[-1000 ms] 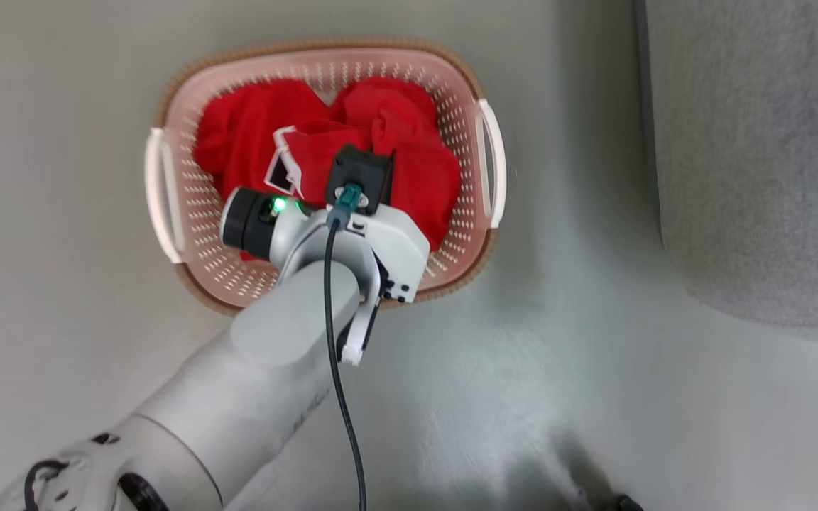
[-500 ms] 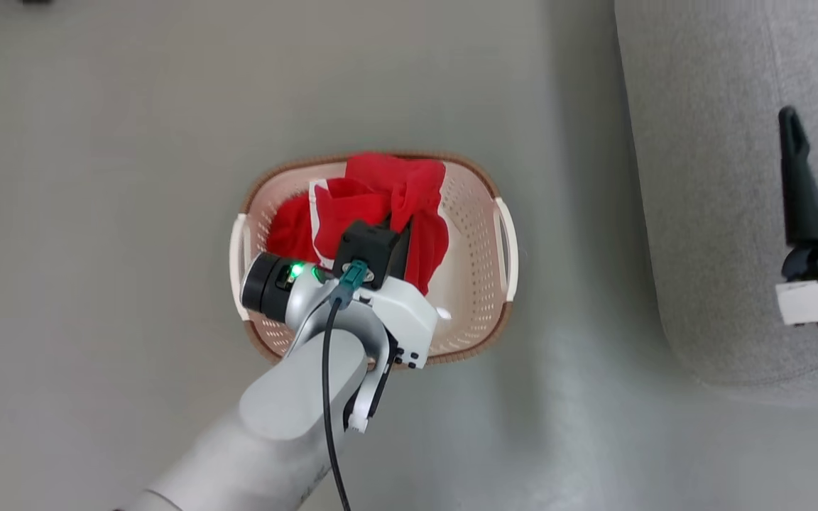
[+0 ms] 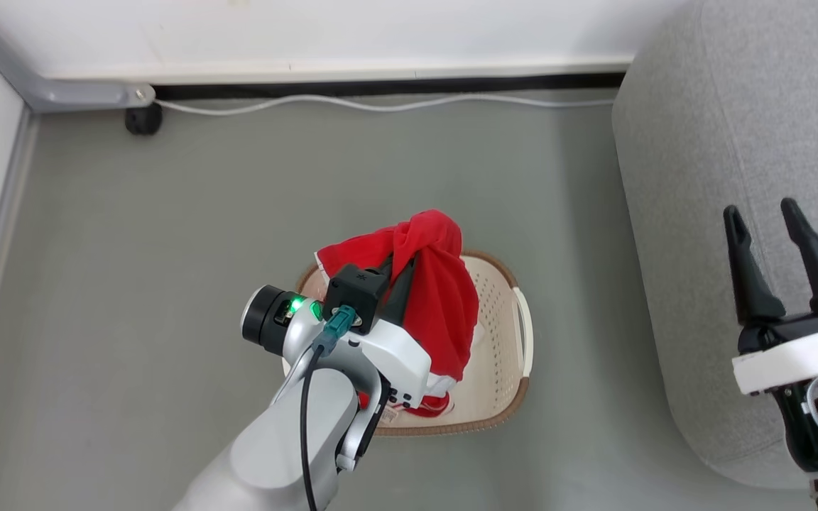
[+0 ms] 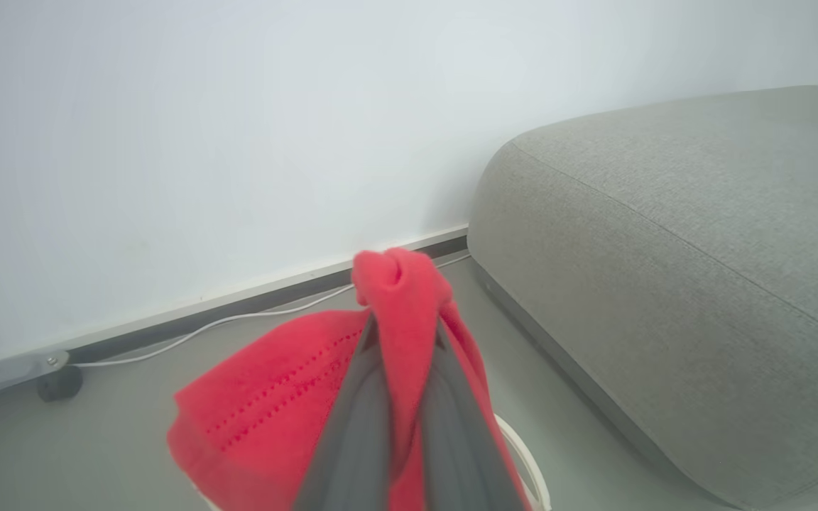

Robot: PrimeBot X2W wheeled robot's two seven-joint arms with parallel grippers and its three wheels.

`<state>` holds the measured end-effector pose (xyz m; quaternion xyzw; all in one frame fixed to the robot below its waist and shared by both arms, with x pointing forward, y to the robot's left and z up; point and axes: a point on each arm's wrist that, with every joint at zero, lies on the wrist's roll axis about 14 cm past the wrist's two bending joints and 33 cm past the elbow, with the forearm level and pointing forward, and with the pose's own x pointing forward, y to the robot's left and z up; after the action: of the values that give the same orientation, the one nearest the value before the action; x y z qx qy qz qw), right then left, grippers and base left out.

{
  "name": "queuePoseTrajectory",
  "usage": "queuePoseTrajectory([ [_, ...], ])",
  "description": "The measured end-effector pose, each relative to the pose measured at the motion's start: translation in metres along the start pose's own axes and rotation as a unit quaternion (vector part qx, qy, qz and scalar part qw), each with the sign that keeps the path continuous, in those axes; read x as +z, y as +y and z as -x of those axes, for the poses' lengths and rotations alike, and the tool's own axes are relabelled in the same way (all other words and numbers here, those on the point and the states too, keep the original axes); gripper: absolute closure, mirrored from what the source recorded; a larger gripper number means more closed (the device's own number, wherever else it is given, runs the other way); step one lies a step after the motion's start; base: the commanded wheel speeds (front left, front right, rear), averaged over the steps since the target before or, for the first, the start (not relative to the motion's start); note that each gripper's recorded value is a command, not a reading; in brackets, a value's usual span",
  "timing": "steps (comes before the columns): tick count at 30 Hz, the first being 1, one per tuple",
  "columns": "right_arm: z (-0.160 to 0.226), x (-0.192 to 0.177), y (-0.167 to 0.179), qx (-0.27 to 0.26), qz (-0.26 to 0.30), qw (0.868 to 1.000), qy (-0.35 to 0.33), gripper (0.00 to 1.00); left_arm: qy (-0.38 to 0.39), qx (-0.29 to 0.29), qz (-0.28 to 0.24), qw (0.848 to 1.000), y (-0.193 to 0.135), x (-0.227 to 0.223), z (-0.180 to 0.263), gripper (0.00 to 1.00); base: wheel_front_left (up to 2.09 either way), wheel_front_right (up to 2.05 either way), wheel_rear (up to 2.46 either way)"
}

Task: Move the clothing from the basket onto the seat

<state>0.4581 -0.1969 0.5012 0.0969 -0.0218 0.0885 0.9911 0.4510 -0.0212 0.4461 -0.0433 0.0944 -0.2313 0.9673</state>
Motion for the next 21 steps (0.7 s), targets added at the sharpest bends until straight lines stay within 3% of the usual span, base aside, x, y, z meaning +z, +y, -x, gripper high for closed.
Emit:
queuePoseTrajectory([
  [21, 0.027, 0.007, 0.036, 0.019, -0.003, 1.0, -0.006, 0.0, -0.174, -0.026, -0.07, 0.982, -0.007, 0.126, 0.03, 1.0, 0.0, 0.0, 0.0],
])
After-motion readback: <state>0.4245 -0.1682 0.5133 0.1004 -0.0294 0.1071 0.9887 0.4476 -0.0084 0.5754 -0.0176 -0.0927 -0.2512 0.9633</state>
